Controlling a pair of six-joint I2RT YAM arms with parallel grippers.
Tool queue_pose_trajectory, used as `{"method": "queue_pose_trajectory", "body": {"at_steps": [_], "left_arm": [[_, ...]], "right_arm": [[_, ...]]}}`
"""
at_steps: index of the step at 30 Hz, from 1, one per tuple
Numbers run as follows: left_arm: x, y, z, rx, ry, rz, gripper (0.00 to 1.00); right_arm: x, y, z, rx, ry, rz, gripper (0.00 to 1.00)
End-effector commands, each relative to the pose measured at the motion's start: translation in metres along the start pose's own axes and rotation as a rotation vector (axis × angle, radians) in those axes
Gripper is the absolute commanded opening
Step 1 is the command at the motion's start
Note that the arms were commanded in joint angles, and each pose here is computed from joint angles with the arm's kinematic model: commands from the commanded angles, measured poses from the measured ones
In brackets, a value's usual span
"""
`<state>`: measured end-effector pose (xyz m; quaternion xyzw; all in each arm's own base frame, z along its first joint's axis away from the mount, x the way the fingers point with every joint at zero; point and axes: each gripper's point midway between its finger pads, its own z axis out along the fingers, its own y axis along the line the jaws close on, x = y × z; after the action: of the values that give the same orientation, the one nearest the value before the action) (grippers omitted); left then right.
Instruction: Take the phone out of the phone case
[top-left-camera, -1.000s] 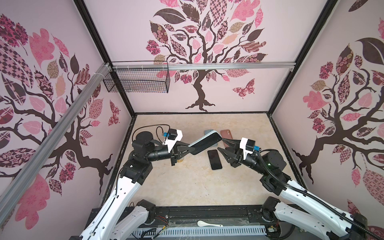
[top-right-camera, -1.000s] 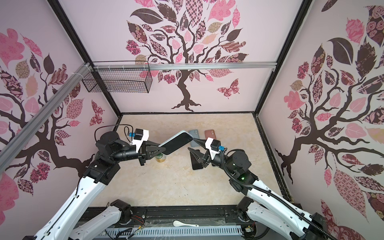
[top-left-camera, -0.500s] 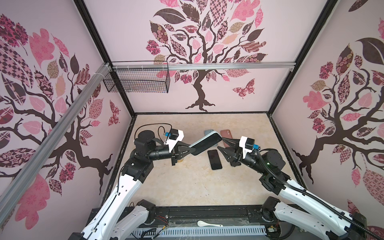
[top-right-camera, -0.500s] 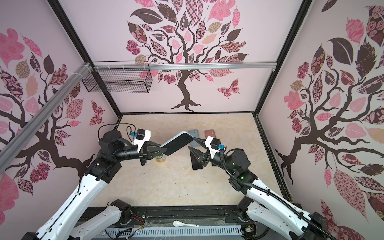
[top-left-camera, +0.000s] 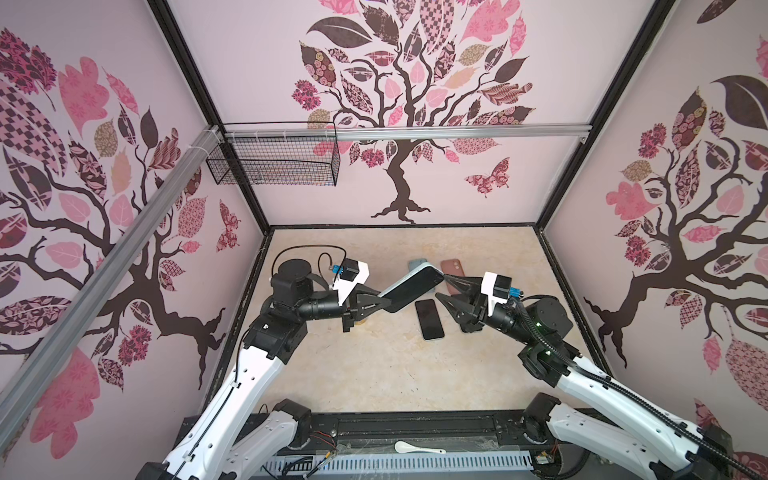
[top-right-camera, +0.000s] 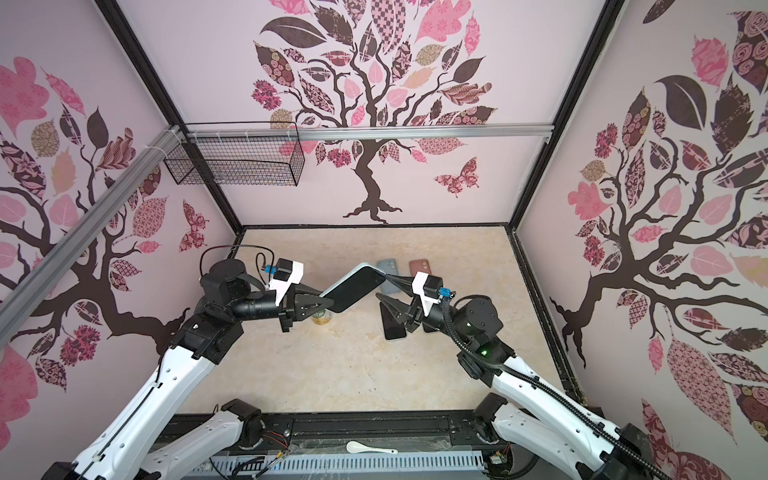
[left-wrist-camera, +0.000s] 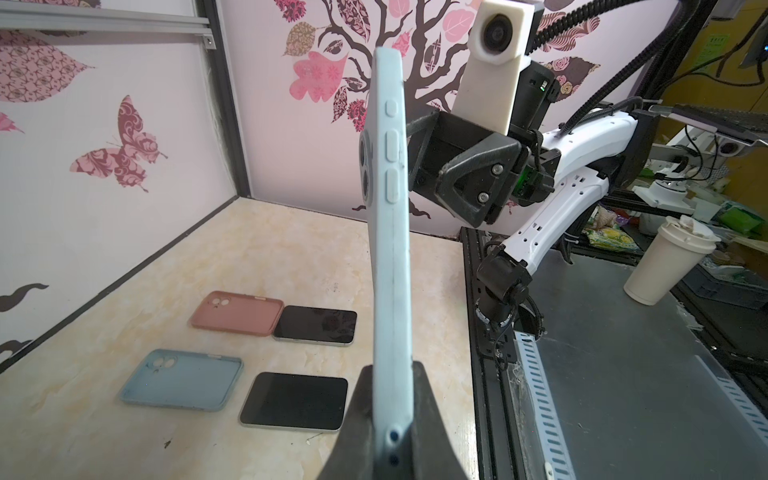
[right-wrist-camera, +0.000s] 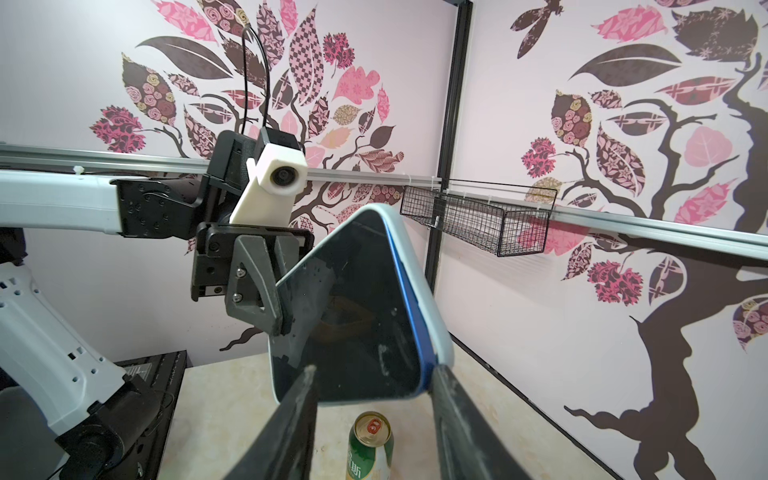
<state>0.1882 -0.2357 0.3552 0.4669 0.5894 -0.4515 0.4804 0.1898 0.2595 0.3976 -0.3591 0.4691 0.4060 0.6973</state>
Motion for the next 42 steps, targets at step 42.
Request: {"method": "queue_pose_trajectory", "body": {"at_steps": [42], "left_arm": [[0.017, -0.039, 0.004, 0.201, 0.178, 0.012, 0.00]], "right_arm": [[0.054, 0.035, 0.012, -0.240, 0.464, 0.114, 0.45]]}}
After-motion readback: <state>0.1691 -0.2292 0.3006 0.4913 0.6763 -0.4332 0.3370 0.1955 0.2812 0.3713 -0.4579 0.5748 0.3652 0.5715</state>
